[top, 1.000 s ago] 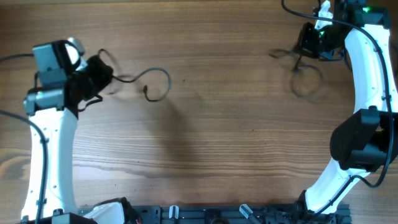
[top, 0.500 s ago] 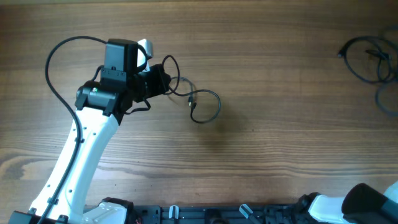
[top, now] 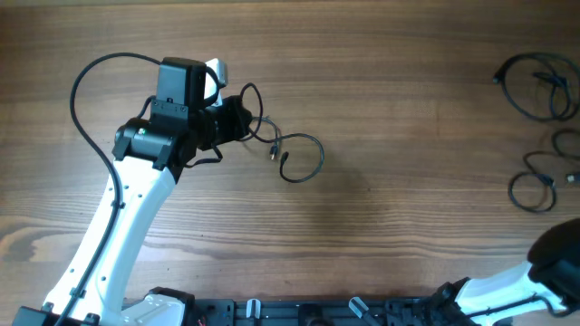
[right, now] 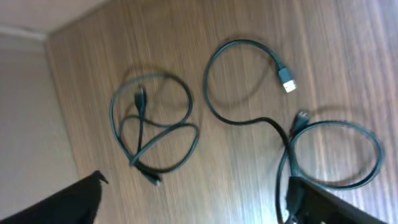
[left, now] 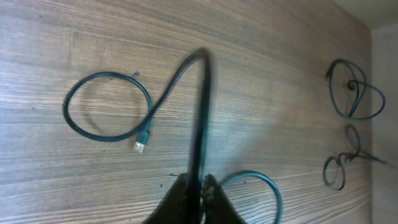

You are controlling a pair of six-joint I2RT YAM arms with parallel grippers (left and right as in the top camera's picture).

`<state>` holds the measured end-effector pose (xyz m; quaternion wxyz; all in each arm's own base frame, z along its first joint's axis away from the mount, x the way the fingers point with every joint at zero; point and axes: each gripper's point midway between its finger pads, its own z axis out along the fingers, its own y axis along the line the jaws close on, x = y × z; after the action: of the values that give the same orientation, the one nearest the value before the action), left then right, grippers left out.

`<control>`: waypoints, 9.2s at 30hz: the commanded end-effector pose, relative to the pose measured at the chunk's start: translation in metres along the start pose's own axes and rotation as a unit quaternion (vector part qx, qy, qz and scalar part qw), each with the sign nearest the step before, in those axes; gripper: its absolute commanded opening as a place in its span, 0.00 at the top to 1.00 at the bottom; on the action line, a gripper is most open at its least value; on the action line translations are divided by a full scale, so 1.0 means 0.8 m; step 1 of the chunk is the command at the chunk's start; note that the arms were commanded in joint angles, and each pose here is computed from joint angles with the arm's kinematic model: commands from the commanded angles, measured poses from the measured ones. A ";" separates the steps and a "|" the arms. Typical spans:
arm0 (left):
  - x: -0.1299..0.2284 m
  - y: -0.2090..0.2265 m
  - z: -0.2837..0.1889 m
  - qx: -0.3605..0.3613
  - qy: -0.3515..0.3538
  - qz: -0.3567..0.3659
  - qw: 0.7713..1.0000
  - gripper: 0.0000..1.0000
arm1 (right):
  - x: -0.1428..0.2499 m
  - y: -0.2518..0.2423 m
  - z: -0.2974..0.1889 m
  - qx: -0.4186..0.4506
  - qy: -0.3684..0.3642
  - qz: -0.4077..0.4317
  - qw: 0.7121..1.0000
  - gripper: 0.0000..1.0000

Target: Untangle cables

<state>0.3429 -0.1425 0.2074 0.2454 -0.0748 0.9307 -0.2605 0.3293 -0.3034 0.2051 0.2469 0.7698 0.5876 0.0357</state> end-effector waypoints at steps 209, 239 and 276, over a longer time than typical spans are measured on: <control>-0.054 0.262 -0.086 -0.235 -0.126 -0.327 0.907 0.00 | 0.431 -0.214 -0.228 -0.655 -0.236 -0.654 0.297 0.00; -0.055 0.259 -0.091 -0.232 -0.132 -0.325 0.907 0.00 | 0.439 -0.231 -0.195 -0.657 -0.137 -0.639 0.376 0.00; 0.064 0.156 -0.133 -0.058 -0.511 0.105 0.851 0.00 | 0.440 -0.231 -0.195 -0.657 -0.137 -0.639 0.376 0.01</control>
<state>0.2470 -0.0038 0.2017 0.7039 -0.1242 0.6885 -0.1225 0.2198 0.1085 0.1783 0.6995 -0.2491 0.6571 0.1296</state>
